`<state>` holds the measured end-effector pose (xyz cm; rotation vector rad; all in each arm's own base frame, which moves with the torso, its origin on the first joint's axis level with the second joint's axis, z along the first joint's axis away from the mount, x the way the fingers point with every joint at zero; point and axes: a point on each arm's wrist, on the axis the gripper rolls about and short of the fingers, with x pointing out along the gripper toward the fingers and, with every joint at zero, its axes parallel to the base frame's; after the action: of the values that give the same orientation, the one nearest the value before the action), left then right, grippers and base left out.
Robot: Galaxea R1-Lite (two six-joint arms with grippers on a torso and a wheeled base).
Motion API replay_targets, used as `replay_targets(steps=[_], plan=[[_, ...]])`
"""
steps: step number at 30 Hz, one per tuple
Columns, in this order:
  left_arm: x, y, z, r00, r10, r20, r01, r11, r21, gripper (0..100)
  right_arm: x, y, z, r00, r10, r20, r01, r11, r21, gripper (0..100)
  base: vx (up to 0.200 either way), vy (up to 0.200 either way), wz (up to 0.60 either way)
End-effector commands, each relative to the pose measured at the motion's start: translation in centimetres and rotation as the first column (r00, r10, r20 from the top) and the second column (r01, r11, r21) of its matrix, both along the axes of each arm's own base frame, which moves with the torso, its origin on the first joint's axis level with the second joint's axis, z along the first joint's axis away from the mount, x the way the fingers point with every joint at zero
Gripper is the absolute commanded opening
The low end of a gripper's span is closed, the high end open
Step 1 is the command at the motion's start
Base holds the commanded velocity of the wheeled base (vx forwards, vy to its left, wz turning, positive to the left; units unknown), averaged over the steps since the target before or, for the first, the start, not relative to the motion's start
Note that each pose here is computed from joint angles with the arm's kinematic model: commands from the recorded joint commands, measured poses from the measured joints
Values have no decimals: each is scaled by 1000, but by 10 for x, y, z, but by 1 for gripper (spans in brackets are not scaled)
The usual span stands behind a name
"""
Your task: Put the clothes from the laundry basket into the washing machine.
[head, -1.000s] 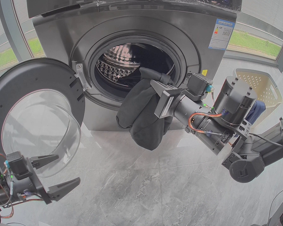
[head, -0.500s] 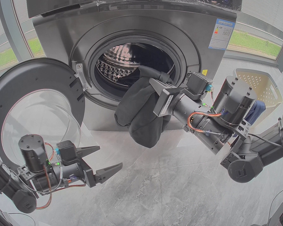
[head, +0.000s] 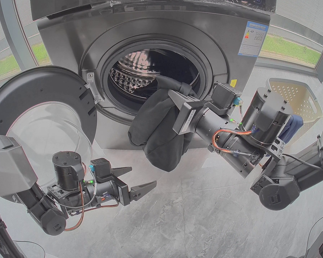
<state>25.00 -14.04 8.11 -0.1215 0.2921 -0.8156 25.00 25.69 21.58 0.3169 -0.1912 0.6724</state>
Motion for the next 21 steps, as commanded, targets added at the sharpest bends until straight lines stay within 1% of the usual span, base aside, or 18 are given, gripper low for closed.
replay_targets(steps=[1,5,6,12,19,21], plan=[[8,-4,-6,1000,3,-16,-3,1000,-4,100,-1,0,1,1000,0,0,0,1000,1,0,0,0,0],[15,-9,-5,1000,6,-27,-7,1000,-25,100,-1,0,0,1000,0,0,0,1000,-4,0,0,0,0],[16,-12,-7,999,0,-41,-1,1000,-30,100,-1,0,0,1000,0,1,0,1000,-3,0,0,0,0],[22,-27,-11,997,-23,-67,20,998,-52,100,-1,1,0,1000,-2,1,2,1000,-2,0,0,0,0],[45,-40,-14,998,-19,-53,14,995,-95,100,-2,1,-1,1000,0,1,0,1000,-6,0,0,0,0],[48,-42,-14,998,-19,-52,14,995,-98,100,-2,1,-1,1000,0,0,0,1000,-7,0,0,0,0]])
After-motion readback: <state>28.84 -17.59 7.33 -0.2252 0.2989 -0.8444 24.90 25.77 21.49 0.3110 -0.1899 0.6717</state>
